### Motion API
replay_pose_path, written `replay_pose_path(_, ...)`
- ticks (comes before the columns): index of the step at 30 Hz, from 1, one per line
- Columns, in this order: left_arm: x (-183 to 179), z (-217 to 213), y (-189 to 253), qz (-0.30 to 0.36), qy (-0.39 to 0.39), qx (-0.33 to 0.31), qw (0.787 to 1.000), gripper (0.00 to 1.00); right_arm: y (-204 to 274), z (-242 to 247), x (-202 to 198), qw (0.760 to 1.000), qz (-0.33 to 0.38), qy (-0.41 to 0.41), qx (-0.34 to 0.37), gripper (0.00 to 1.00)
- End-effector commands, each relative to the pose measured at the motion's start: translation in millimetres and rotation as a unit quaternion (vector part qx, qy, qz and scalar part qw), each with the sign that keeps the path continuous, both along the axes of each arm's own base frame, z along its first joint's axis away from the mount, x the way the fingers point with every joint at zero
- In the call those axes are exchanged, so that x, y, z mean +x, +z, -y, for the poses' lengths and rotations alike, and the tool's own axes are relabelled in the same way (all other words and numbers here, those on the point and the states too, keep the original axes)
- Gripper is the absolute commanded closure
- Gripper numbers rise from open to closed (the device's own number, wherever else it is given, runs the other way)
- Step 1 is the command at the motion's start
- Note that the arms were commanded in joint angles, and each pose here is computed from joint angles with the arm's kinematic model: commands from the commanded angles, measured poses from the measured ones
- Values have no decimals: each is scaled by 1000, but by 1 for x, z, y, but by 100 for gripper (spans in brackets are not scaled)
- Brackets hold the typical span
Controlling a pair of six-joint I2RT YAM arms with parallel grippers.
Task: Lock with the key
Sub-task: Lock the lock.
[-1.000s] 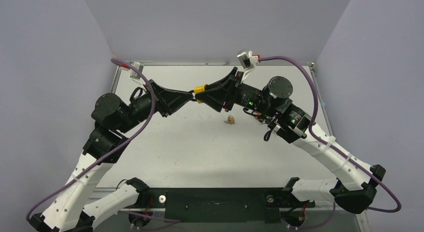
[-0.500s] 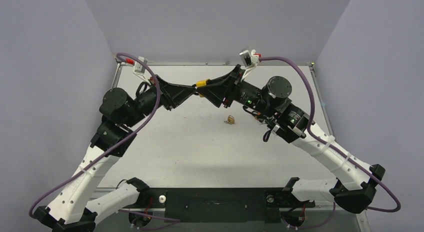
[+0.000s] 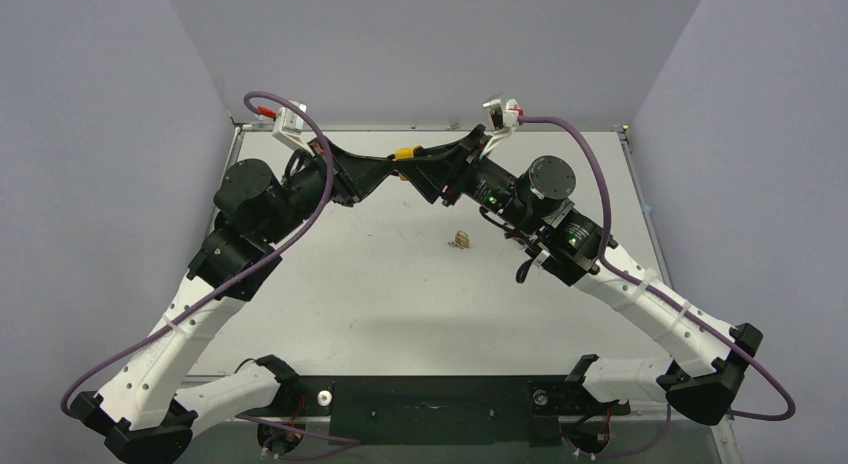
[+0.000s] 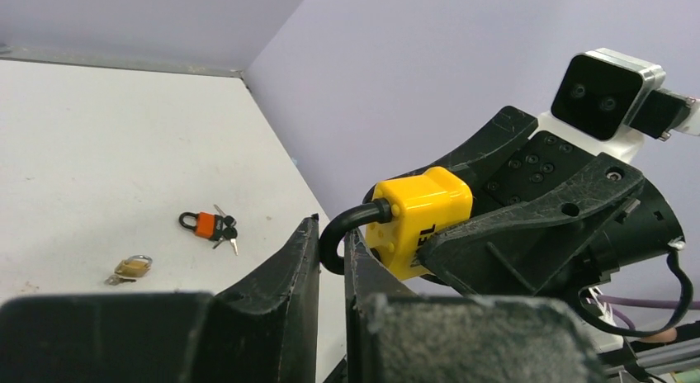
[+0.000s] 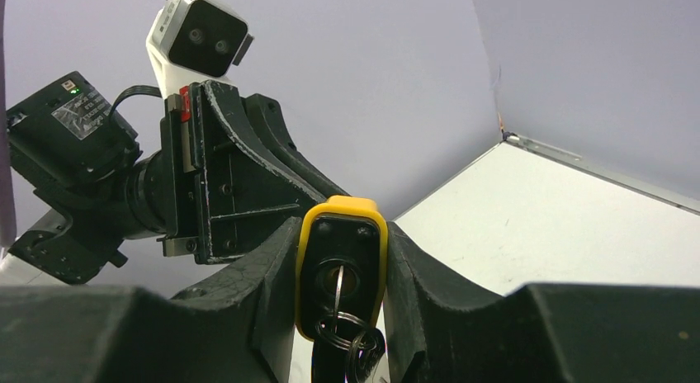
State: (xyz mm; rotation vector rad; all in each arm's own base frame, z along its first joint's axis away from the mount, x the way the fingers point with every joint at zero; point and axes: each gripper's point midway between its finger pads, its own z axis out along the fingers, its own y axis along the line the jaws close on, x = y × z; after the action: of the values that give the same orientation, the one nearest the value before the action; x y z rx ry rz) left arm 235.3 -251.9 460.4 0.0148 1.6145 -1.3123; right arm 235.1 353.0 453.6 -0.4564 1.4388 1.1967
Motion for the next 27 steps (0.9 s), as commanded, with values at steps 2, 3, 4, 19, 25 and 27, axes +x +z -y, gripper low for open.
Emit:
replay_pose_path(2,-140,30,119,147,-277,-130,941,100,-200,-58,-27,957,-170,117,-204,100)
replay_pose_path(3,-142,30,121,149,-279,-131,940,100,-205,-59,-26,955,-176,117,-206,100)
replay_pose_path(4,-143,31,122,148,-282,-132,939,100,-207,-60,-24,956,-177,115,-205,100)
replay_pose_path(19,-156,27,156,181,-283,-146,930,100,-251,-71,-19,946,-214,108,-217,100)
replay_pose_path(25,-131,22,140,160,-207,-106,959,100,-244,-59,-20,950,-206,94,-214,100)
replay_pose_path(27,-124,21,126,159,-188,-88,965,100,-229,-54,-18,955,-200,90,-199,100)
